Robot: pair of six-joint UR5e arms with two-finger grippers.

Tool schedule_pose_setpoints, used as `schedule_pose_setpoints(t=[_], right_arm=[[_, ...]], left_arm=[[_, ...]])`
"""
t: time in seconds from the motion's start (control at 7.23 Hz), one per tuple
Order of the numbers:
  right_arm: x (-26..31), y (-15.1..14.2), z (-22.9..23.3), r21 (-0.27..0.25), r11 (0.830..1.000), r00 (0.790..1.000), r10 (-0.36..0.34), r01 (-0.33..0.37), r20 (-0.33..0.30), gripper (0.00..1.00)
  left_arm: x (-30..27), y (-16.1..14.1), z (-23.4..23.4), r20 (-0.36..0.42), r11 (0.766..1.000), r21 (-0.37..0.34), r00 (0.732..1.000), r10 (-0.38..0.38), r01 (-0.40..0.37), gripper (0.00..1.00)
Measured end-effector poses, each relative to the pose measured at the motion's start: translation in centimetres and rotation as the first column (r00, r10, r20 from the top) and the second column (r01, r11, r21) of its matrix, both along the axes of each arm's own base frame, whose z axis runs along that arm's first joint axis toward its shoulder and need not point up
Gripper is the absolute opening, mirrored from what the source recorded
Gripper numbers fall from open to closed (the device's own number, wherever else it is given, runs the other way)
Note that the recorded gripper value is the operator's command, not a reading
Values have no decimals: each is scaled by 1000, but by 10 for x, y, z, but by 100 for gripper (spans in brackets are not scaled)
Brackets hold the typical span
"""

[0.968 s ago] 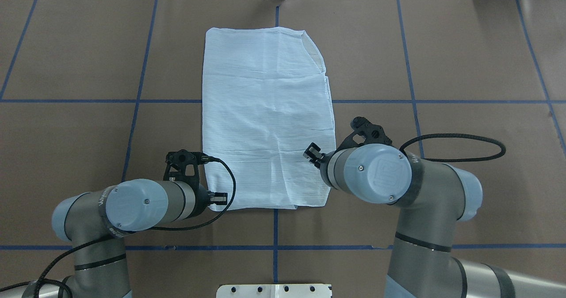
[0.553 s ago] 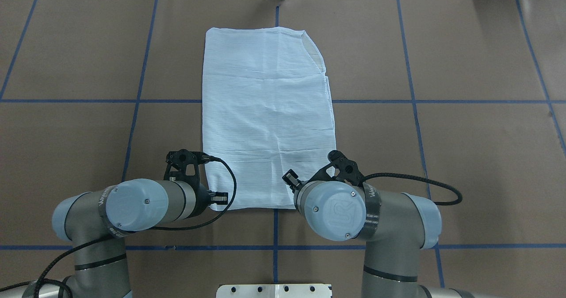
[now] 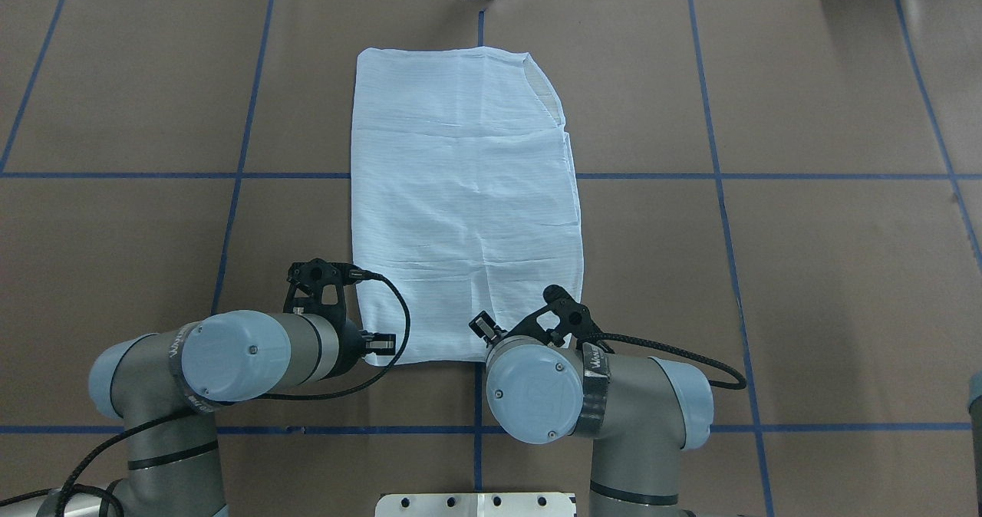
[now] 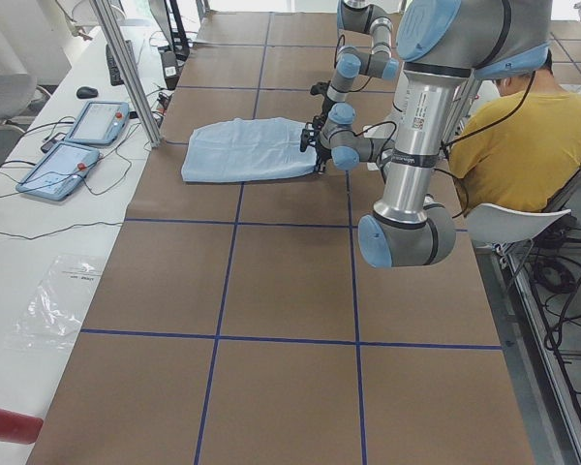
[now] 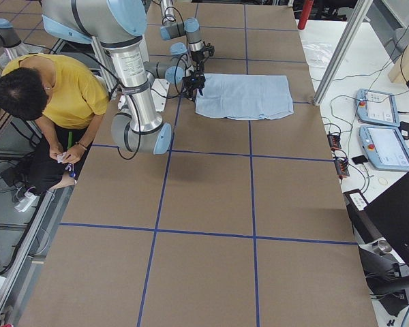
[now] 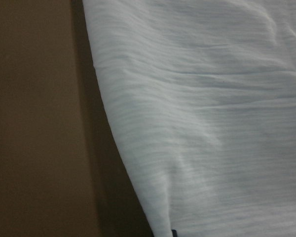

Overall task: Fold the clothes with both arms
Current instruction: 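Grasp the near corners of the folded shirt with both grippers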

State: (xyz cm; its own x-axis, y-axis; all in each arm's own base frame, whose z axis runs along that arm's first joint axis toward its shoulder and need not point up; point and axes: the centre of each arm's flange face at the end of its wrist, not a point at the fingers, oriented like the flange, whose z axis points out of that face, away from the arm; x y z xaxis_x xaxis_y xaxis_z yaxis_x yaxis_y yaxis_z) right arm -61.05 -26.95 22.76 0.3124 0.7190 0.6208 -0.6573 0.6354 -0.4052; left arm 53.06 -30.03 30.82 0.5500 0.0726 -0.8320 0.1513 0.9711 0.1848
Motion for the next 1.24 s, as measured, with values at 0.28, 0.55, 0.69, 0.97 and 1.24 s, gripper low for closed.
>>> schedule_pose_setpoints(t=[0.28,0.55,0.69,0.97,1.24], right_arm=[[-7,-1,4,-3,1000,1000,14,-14,-13,67],[-16,-3,5,-3,1000,1000,17,-17,-24,67],[-18,-4,5,-3,1000,999,17,-17,-28,67],[-20,-4,7,-3,1000,999,16,-17,-35,17],[-20,-4,8,1,1000,999,15,-15,-37,0]], left_arm=[[0,0,0,-1,1000,0,1000,0,0,0],[-1,0,-2,-4,1000,1,1000,0,0,0],[-3,0,-3,-7,1000,2,1000,-1,1,0],[-4,0,-5,-10,1000,4,1000,-2,2,0],[-5,0,-5,-11,1000,5,1000,-2,2,0]])
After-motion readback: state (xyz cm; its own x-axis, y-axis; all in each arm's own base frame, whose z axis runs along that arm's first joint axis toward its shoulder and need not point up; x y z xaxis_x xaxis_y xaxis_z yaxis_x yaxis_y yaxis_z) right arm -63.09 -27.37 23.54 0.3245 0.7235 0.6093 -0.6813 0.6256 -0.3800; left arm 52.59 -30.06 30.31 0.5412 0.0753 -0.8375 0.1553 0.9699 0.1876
